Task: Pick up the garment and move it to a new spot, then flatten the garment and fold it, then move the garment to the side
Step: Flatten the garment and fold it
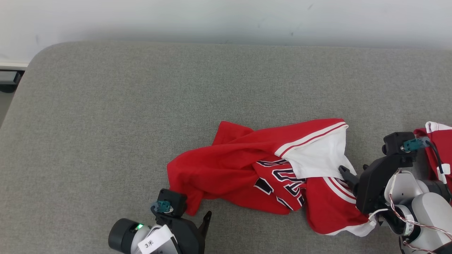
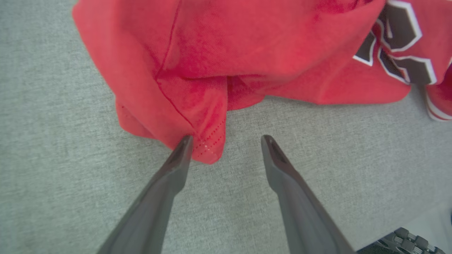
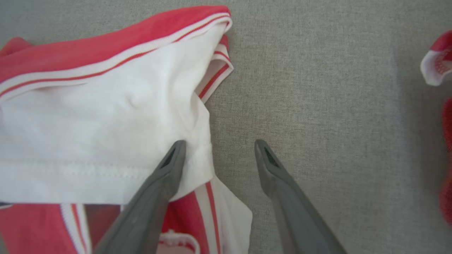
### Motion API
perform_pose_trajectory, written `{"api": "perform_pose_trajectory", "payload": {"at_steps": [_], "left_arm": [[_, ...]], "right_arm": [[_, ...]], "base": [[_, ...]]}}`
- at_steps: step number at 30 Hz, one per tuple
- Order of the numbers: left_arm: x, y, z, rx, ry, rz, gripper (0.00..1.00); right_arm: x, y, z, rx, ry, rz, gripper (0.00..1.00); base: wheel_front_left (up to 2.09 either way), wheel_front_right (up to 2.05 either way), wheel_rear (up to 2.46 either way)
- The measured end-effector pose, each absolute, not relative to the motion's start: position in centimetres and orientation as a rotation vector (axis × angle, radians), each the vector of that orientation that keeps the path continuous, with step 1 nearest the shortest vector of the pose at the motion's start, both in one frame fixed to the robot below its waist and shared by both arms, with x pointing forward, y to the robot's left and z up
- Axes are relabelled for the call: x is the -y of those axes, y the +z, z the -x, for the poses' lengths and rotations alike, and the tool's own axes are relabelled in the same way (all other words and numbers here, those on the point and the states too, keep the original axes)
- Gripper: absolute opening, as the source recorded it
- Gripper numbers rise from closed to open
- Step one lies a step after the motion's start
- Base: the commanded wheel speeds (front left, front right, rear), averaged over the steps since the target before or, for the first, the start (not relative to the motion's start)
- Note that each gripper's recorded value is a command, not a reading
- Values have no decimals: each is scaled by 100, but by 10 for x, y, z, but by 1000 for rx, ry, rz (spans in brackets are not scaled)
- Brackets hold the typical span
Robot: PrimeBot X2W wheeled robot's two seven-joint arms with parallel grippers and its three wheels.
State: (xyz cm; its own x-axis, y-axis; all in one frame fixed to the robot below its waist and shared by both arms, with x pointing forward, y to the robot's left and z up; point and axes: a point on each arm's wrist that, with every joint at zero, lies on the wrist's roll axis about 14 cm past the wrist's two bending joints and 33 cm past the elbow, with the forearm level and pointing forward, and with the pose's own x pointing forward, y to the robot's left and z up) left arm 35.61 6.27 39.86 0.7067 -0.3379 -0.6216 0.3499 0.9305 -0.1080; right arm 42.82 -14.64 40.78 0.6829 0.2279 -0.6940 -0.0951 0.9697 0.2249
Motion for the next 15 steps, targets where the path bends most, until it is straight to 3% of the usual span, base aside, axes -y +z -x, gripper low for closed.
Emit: {"api": "perform_pose_trajectory", "payload": {"at_steps": [10, 11, 13, 15], "left_arm": [[-62, 393, -353, -715, -373, -19, 100], [-61, 392, -352, -720, -375, -18, 100], [-60, 392, -353, -723, -373, -14, 99], [-60, 391, -353, -724, -370, -12, 87]], "right_arm": [[142, 406, -426, -810, 194, -175, 100], [141, 406, -426, -812, 196, -176, 88], [140, 405, -425, -817, 199, -176, 81], [140, 404, -424, -822, 199, -176, 75]], "base": [[0, 0, 0], [0, 0, 0], [0, 0, 0], [0, 0, 0]]}}
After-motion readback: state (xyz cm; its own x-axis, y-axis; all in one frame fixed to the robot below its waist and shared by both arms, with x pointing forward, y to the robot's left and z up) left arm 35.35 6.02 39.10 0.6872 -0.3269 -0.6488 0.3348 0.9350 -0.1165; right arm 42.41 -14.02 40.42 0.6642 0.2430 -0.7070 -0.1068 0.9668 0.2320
